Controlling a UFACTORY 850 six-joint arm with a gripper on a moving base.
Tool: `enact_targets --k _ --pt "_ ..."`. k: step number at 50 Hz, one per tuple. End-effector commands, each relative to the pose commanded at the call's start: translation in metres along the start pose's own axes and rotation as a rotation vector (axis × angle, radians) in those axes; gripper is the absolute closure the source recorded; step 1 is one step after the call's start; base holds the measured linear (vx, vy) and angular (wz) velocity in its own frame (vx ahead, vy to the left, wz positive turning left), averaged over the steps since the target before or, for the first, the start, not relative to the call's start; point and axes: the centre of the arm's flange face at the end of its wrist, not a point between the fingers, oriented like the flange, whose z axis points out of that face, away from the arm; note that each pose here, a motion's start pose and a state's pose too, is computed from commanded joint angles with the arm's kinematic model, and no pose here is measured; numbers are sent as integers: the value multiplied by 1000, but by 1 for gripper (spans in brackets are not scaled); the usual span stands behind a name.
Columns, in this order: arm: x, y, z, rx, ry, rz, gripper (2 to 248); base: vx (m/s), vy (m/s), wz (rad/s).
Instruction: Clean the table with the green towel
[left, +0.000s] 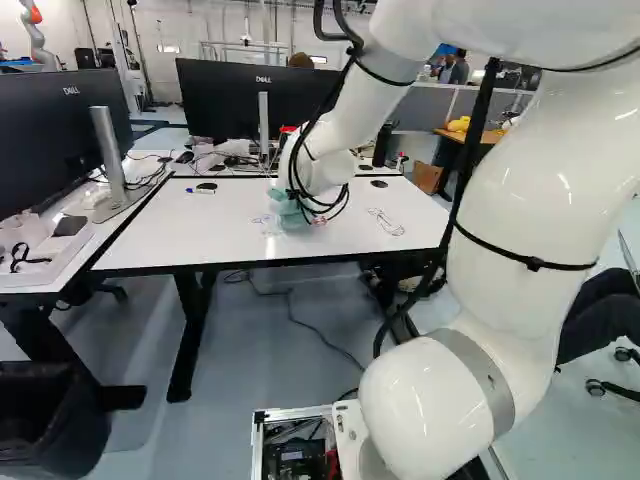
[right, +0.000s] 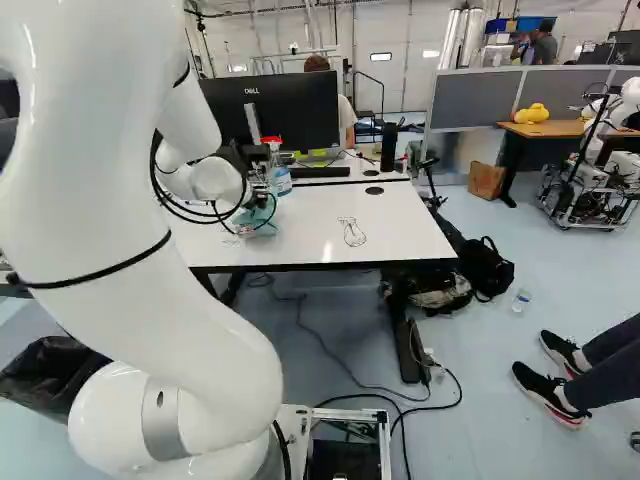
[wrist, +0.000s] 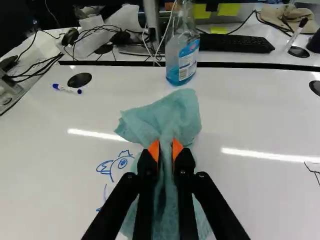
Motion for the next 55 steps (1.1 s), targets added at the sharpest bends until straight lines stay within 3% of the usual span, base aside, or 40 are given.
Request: enact_targets --k 35,55 --pt "-18 -52 -20 95 -10 -70 200 0 0 0" --pt "-24 -61 -23 112 -46 -85 200 0 0 0"
